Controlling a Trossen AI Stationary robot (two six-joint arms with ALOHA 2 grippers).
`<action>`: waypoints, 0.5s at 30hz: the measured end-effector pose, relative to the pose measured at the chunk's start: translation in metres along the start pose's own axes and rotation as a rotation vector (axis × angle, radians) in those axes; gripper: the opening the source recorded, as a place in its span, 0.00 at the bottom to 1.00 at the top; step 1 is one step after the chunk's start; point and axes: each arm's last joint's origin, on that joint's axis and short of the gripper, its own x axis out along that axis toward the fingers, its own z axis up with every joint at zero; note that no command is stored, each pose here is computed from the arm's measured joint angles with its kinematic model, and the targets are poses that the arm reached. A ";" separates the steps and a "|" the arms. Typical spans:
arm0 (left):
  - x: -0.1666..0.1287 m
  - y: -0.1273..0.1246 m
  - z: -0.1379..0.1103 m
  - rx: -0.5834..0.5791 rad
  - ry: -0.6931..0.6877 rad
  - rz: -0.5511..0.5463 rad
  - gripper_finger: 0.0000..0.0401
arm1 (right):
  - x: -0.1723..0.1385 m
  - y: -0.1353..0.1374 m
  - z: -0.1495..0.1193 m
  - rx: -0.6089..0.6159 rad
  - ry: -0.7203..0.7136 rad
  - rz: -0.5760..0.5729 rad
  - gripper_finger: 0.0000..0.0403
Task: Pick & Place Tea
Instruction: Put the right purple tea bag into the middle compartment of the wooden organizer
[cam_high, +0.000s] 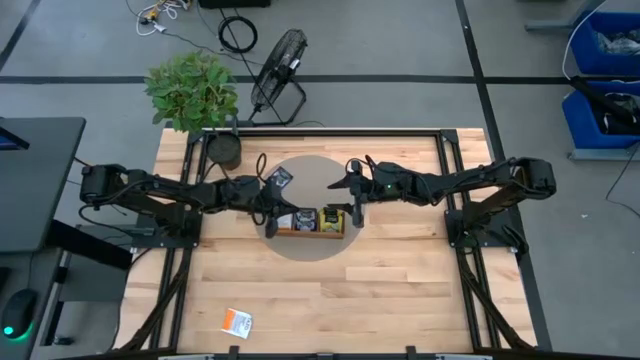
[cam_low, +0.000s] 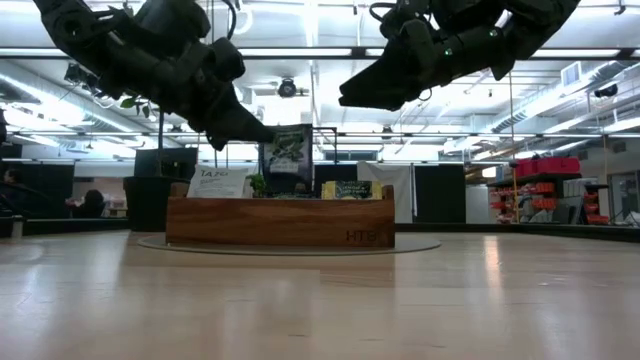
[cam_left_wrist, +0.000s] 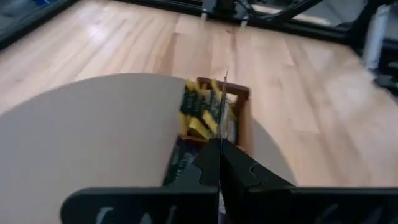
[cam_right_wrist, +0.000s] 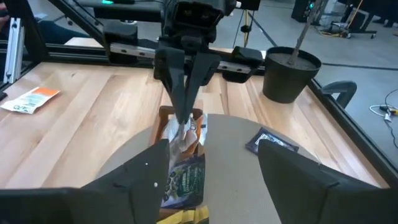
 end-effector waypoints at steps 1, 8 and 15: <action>0.000 0.001 0.000 0.011 -0.001 0.022 0.00 | 0.000 0.000 0.000 0.000 0.000 0.000 0.63; 0.001 0.008 -0.002 0.015 0.007 0.079 0.00 | 0.000 0.000 0.000 0.000 0.000 0.000 0.62; 0.005 0.007 -0.008 -0.003 0.047 0.051 0.00 | 0.000 0.000 0.000 0.005 0.001 -0.001 0.62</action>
